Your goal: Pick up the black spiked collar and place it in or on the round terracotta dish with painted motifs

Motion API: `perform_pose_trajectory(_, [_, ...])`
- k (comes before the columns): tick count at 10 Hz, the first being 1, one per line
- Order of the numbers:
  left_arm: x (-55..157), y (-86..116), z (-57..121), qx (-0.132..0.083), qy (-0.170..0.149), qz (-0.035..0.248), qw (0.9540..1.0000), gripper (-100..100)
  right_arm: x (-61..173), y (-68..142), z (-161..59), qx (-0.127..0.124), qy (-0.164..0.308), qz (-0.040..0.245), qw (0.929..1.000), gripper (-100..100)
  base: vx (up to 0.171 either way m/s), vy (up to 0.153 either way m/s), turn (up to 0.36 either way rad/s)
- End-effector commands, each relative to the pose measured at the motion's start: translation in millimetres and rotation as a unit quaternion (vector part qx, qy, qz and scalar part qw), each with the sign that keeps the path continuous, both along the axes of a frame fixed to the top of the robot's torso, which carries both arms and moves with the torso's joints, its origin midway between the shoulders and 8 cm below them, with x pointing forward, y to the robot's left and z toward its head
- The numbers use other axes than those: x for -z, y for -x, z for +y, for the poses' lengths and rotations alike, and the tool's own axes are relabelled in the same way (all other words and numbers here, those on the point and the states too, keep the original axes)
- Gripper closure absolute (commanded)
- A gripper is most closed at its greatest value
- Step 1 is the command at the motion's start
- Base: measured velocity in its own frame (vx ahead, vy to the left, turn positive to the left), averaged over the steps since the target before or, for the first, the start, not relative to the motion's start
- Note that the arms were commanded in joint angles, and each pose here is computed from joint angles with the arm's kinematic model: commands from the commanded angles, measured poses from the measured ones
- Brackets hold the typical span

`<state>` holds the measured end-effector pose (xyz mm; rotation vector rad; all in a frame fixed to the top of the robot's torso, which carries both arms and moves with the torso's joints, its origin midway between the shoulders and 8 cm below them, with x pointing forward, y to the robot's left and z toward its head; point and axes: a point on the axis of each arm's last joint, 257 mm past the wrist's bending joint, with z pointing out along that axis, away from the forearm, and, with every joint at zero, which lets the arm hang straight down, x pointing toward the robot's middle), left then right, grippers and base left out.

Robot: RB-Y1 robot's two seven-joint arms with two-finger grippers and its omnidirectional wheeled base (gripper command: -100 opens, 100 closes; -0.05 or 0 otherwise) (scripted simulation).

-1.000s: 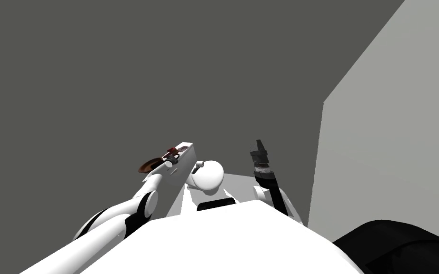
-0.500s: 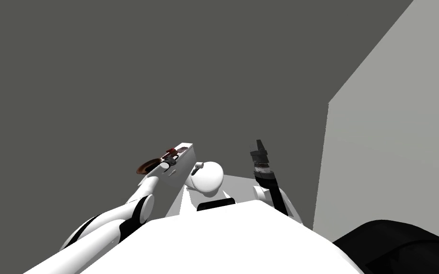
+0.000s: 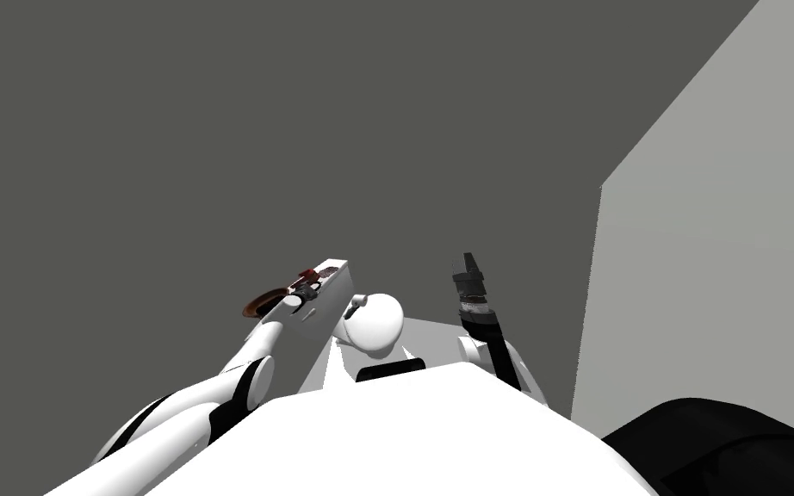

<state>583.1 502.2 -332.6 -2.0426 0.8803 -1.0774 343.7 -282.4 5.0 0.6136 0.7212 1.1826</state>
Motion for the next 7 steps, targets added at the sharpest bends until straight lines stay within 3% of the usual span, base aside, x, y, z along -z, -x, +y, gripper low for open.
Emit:
perform_pose_trajectory(1, [-0.1,6.8,7.2,0.006,-0.008,0.002,0.9999,-100,0.0,0.0,0.0,0.000,0.000,0.000,1.0000,0,0.045,-0.054,0.042])
perform_pose_trajectory(7, [-5.4,9.5,9.0,0.016,-0.002,-0.010,0.9998,-100,0.0,0.0,0.0,0.000,0.000,0.000,1.0000,0,0.029,-0.029,0.024])
